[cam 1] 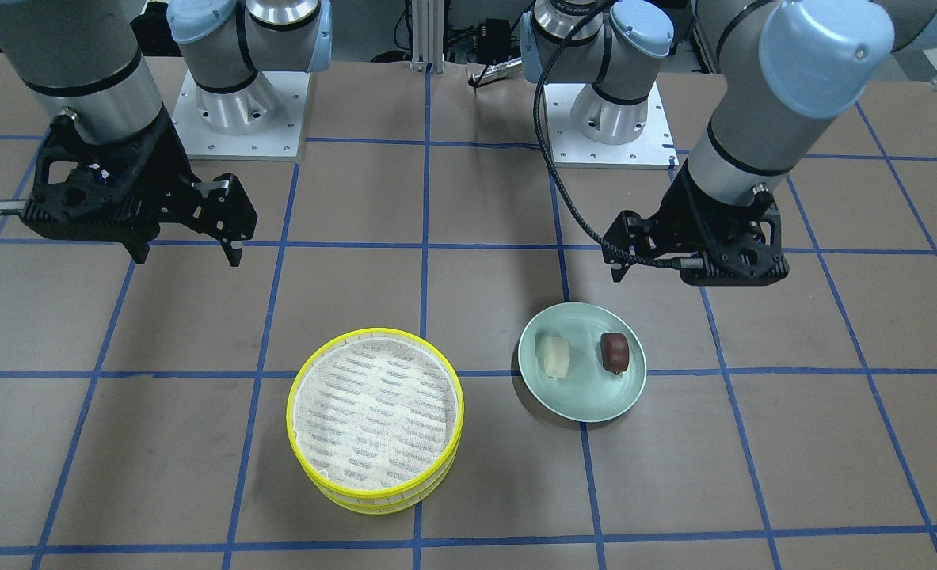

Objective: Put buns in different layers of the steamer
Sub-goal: 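Move left gripper over the white bun while right gripper reaches the steamer rim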

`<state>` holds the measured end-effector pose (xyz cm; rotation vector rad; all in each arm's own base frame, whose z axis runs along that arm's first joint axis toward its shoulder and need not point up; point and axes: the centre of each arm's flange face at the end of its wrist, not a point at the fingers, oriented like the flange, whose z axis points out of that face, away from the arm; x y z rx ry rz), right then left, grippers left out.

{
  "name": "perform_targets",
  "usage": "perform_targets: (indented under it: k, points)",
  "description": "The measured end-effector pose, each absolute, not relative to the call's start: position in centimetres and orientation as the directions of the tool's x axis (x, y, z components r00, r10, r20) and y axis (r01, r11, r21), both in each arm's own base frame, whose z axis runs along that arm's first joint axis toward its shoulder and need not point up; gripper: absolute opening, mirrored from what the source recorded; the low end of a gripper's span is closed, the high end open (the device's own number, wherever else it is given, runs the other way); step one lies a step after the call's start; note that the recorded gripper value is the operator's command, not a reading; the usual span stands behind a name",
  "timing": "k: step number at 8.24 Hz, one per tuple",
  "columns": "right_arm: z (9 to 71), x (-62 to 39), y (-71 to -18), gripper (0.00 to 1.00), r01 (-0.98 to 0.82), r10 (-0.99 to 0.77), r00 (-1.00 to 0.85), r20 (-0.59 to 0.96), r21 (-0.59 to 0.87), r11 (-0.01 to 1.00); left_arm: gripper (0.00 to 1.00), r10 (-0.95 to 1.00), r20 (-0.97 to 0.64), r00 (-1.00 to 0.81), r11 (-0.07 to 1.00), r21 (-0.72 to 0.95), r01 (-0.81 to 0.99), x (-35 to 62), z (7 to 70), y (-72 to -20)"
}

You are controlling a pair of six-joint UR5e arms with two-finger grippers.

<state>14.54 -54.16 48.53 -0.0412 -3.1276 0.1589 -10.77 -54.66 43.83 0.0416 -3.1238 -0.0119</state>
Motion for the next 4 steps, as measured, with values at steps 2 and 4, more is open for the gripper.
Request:
perform_targets:
  k: [2, 4]
  points:
    - [43.3, 14.9, -57.6, 1.0, 0.017, 0.018, -1.0, 0.006, -0.131, 0.991, 1.0, -0.018, 0.024, -1.0, 0.999, -0.039, -0.019, -10.9, 39.0, -57.4]
    - [37.9, 16.4, -60.4, 1.0, 0.005, 0.005, -1.0, 0.004, -0.146, 0.989, 1.0, 0.001, 0.054, -0.999, 0.999, -0.044, -0.002, -12.1, 34.1, -59.2]
